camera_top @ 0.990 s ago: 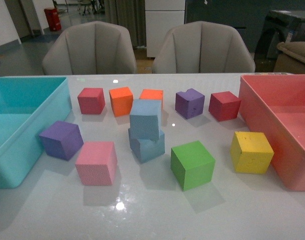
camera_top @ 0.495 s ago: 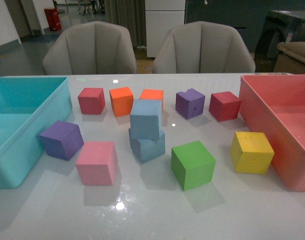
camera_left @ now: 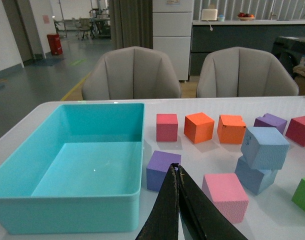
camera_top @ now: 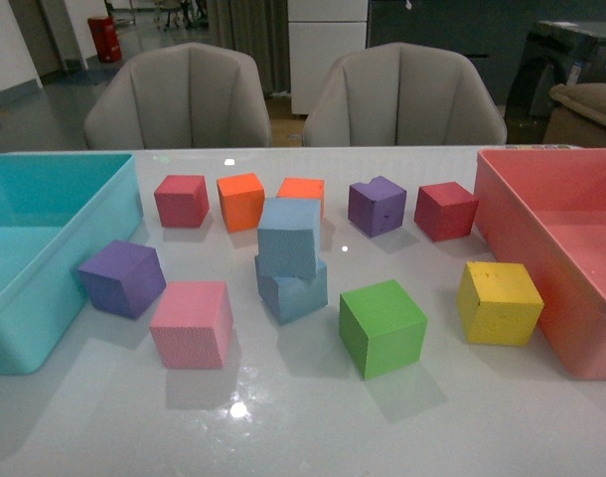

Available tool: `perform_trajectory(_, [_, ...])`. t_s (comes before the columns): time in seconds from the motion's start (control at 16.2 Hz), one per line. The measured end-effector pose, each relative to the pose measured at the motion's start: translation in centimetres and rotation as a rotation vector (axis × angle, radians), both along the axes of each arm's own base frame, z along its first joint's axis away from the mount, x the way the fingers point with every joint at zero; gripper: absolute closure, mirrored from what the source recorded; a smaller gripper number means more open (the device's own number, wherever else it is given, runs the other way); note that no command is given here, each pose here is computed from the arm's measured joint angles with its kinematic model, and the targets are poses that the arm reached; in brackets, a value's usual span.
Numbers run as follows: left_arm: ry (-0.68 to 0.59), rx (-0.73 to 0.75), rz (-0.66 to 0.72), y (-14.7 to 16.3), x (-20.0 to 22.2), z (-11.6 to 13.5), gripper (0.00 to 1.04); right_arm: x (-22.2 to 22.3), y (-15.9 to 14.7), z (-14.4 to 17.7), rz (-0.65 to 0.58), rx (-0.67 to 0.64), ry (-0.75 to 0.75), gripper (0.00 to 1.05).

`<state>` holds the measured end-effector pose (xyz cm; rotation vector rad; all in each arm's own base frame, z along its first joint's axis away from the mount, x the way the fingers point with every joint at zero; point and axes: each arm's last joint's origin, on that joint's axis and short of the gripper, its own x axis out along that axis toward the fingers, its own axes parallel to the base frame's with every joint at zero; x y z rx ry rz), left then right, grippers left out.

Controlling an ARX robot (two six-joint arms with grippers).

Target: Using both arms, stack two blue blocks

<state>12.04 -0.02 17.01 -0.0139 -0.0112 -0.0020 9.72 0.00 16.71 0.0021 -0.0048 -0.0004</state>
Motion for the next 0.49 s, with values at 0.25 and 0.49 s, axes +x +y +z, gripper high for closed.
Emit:
perform_trajectory(0.25, [-0.002, 0.000, 0.000, 0.00, -0.52, 0.03, 1.03, 0.00, 0.00, 0.00, 0.000, 0.000, 0.000, 0.06])
perform_trajectory(0.49, [-0.002, 0.000, 0.000, 0.00, -1.04, -0.01, 1.03, 0.00, 0.00, 0.00, 0.000, 0.000, 0.000, 0.06])
